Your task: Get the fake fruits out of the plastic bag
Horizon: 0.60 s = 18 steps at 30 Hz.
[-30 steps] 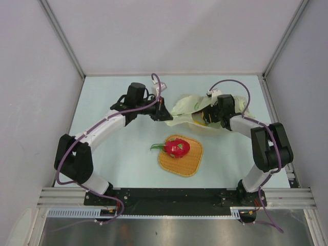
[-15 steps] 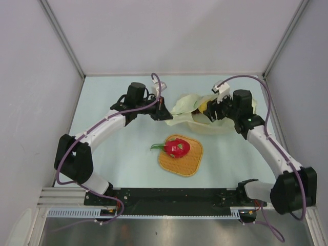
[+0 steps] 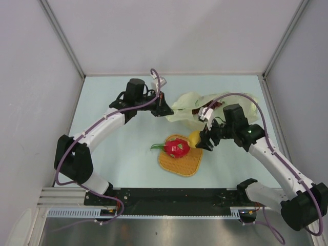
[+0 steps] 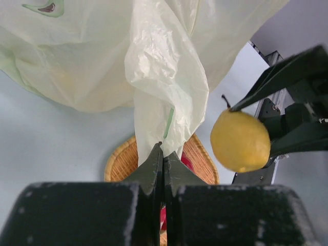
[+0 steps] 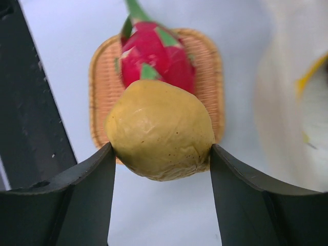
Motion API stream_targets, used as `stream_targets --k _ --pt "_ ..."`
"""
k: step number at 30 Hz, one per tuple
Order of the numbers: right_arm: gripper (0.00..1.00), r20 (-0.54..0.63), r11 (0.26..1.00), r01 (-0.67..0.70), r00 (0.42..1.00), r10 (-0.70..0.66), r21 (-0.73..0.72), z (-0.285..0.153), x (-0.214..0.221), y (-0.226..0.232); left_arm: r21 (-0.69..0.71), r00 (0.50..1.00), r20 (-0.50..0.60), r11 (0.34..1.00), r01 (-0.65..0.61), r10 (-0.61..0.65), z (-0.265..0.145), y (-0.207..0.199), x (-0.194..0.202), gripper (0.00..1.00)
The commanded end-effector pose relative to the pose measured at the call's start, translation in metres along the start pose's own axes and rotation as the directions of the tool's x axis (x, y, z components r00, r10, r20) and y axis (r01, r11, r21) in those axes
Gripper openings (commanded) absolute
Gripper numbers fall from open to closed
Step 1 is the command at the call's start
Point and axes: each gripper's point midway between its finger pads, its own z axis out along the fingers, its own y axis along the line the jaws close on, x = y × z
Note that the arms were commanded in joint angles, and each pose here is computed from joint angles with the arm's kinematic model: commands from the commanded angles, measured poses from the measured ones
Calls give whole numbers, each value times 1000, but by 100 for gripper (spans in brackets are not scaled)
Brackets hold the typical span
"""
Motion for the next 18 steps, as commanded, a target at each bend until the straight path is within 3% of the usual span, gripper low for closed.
stream_targets --k 1,7,18 --pt "33 -93 987 51 994 -65 -150 15 29 33 0 994 62 996 -88 88 -13 -16 -25 0" --pt "33 -153 959 217 957 -246 -184 29 56 27 -8 992 66 995 -103 104 -22 -21 -21 0" --pt "39 -178 903 369 895 -409 -222 60 78 11 -26 990 67 992 -120 122 -31 -22 -12 1"
